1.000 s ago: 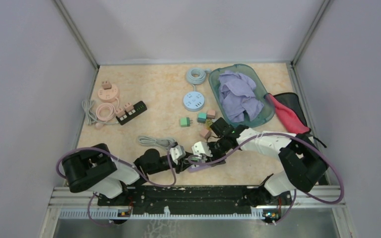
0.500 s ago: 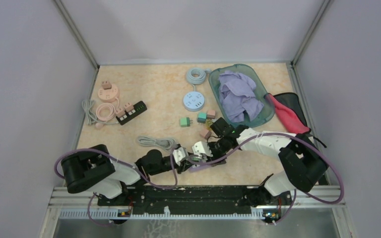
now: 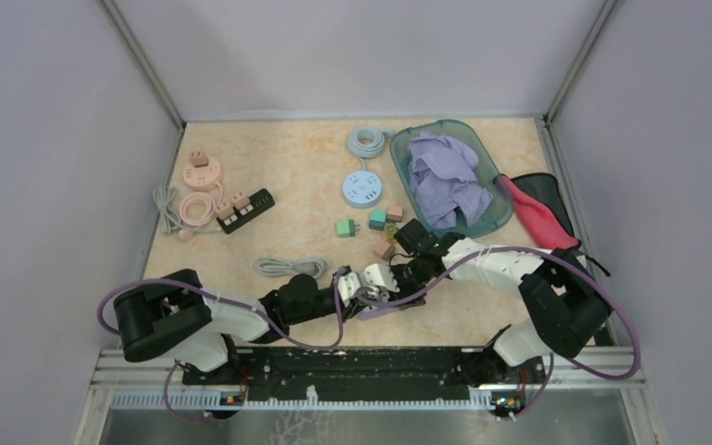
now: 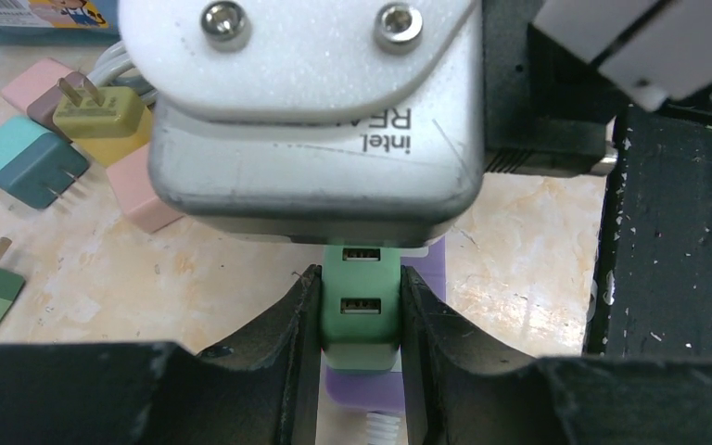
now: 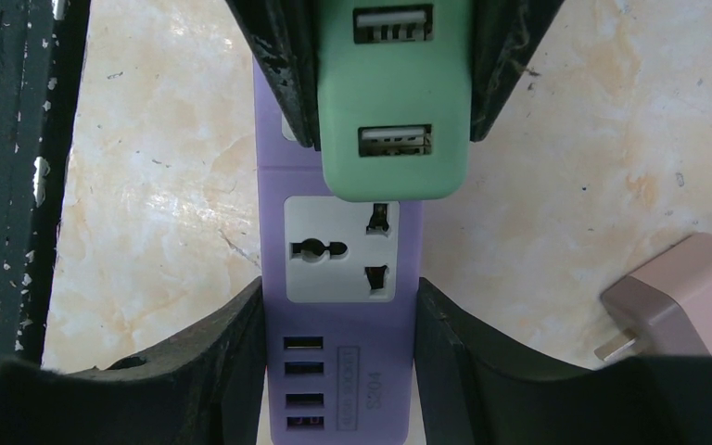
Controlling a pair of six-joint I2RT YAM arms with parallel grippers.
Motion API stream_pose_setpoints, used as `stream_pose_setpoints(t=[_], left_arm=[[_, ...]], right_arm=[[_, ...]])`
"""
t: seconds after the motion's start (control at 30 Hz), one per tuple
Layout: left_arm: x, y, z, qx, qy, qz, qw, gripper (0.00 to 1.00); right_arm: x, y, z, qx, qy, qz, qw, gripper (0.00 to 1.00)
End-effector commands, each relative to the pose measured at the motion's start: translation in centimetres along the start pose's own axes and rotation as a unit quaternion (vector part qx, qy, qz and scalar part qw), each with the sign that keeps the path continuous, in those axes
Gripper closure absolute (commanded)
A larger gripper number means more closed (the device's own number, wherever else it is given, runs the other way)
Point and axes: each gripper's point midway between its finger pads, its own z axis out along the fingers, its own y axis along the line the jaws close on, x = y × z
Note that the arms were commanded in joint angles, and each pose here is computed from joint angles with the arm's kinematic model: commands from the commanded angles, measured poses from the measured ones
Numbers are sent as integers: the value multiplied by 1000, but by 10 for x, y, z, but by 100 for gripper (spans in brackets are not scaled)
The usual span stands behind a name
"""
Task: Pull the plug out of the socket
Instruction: Remove the plug from the socket.
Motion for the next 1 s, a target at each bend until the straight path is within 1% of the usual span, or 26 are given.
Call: stream_pose_setpoints(t=[0.0,0.1,0.13,0.2,0.37,0.5,0.57,0.73,0.8,0.97], left_arm=[[-34,-3,9,3,-47,-36,998,100],[-43,-1,0,7,-80,-74,994,100],[-52,1,-3,5,-103,-81,991,100],[-56,3,-9,0,-118,-85,989,100],[-55,5,-15,-6,-122,-77,989,100],[-52,2,-25,0,-126,-53,991,100],[-47,0,-27,5,-116,-36,993,100],[-32,1,-20,7,-69,-10,998,100],[-33,3,-15,5,-56,0,998,100],[-21,7,-3,-4,7,5,1000,100]], right_arm=[[-41,-27,-5,31,-64,-34,997,100],[-41,-27,-4,31,-64,-34,997,100],[-41,-28,-5,32,-64,-35,997,100],[-41,-27,-4,31,-63,-34,997,100],[-40,-28,-5,33,-62,-34,997,100],[-40,-28,-5,34,-60,-33,997,100],[-39,-29,-5,35,-60,-32,997,100],[-39,-29,-4,33,-60,-31,997,100],[-38,-28,-4,32,-60,-31,997,100],[-38,-29,-3,32,-60,-31,997,100]])
